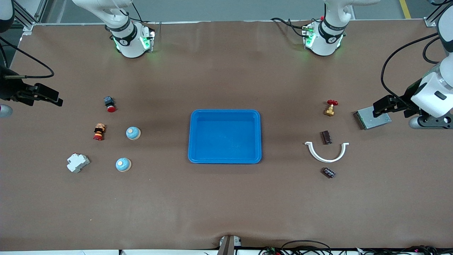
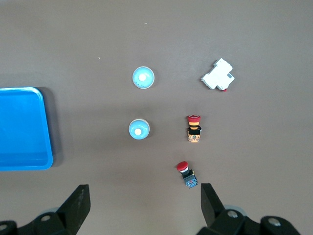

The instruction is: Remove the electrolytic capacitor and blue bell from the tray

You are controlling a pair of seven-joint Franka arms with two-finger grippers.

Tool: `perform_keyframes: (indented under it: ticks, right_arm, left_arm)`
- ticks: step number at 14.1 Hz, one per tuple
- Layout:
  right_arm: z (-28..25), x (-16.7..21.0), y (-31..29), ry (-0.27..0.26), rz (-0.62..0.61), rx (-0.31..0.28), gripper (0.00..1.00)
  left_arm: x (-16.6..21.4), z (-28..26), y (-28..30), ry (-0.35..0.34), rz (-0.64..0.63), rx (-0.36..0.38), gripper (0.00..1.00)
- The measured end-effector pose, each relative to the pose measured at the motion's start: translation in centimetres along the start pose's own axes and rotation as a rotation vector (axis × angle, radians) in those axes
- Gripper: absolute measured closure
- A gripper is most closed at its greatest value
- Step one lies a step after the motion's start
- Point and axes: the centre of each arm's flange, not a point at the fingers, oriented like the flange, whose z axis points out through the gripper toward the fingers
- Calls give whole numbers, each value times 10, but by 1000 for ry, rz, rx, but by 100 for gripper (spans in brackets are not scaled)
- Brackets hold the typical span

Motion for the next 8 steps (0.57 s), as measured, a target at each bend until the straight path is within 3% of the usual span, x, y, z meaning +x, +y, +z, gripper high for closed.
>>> perform_keyframes:
  ticks: [8]
  right_arm:
    - [-8,-4,5,14,9,1,0]
  left_arm:
    - [0,2,0,-4,0,0,0]
